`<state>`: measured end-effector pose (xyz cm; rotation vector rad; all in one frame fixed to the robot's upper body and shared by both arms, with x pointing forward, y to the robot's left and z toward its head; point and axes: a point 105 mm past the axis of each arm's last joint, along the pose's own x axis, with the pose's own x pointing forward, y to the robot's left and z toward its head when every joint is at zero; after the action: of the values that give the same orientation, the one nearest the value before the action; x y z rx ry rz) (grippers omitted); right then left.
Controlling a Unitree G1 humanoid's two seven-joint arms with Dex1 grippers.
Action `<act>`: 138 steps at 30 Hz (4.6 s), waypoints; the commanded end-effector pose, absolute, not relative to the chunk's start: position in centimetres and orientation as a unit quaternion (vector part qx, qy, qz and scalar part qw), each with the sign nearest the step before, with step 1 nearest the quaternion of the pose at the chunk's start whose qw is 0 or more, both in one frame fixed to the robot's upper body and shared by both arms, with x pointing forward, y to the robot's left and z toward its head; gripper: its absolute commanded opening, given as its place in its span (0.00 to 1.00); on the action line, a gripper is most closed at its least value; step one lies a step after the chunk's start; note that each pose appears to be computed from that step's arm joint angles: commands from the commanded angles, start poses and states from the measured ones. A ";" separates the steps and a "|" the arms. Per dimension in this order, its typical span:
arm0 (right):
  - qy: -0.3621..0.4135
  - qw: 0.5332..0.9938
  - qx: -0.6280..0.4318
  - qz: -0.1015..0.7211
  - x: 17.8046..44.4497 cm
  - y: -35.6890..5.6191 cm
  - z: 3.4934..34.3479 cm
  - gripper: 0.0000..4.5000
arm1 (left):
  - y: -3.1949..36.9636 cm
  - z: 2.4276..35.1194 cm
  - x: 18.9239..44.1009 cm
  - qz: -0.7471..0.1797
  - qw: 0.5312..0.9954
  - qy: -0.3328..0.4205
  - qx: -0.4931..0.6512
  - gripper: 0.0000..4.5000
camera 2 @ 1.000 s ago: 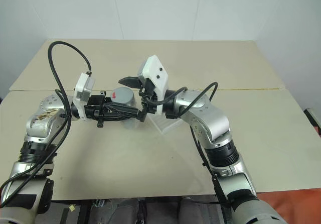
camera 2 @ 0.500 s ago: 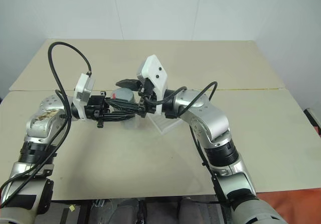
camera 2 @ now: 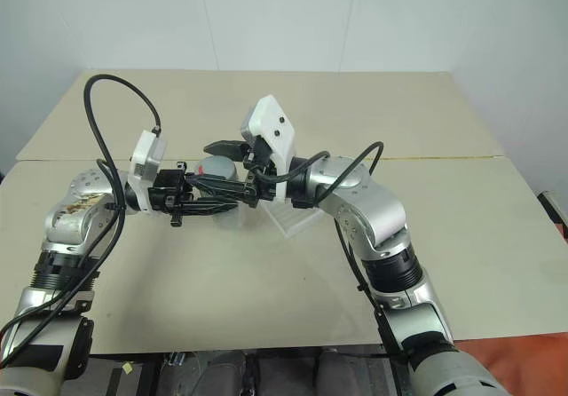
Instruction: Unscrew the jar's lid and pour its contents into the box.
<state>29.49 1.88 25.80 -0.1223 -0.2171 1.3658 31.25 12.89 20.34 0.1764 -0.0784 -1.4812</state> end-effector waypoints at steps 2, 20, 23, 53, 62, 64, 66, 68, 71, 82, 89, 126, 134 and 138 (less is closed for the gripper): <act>-0.172 0.760 -0.052 0.625 28.7 0.5 29.8 0.61 | 13.1 19.4 30.8 -0.680 0.729 -0.020 0.081 0.42; -0.205 0.742 -0.061 0.635 28.1 -0.7 31.1 0.61 | 13.3 17.7 29.6 -0.705 0.705 0.025 0.075 0.42; -0.207 0.753 -0.065 0.621 28.6 -1.3 31.2 0.61 | 13.4 18.3 29.9 -0.699 0.710 0.012 0.078 0.42; 0.061 0.992 -0.021 0.109 38.5 -18.6 12.3 0.61 | 12.4 22.2 32.1 -0.628 0.765 -0.107 0.095 0.42; 0.040 0.984 -0.051 0.166 36.4 -18.1 14.9 0.99 | 12.7 22.2 32.3 -0.620 0.770 -0.106 0.102 0.42; 0.033 0.978 -0.064 0.194 35.4 -17.8 16.0 0.99 | 12.6 22.3 32.6 -0.615 0.773 -0.110 0.106 0.42; 0.027 0.970 -0.076 0.229 34.2 -17.5 17.3 0.99 | 12.5 22.5 32.9 -0.611 0.775 -0.114 0.115 0.42; 0.025 0.961 -0.081 0.262 33.1 -17.1 18.3 0.99 | 12.4 22.4 33.2 -0.607 0.776 -0.116 0.131 0.42; 0.030 0.938 -0.087 0.333 31.0 -16.3 19.5 0.99 | 11.8 22.3 34.1 -0.596 0.777 -0.118 0.165 0.42; 0.076 0.860 -0.141 0.484 27.6 -15.2 20.9 0.99 | 5.8 25.8 39.9 -0.342 0.660 -0.326 0.584 0.42; 0.094 0.842 -0.151 0.510 27.2 -15.4 21.8 0.99 | 2.2 25.9 40.0 -0.205 0.346 -0.494 0.771 0.42; 0.071 0.854 -0.118 0.502 27.8 -15.0 22.8 0.99 | 7.5 25.8 42.6 -0.221 0.751 -0.349 0.515 0.42; 0.063 0.858 -0.120 0.495 28.0 -15.0 22.9 0.99 | 11.1 22.7 42.2 -0.257 0.935 -0.160 0.187 0.42; 0.063 0.859 -0.119 0.494 27.9 -15.0 22.7 0.99 | 12.1 20.8 41.1 -0.247 0.957 -0.111 0.105 0.42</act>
<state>28.11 -15.15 21.70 -0.2224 0.1904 1.0398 41.61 11.98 19.90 0.2708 -0.2097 -0.5030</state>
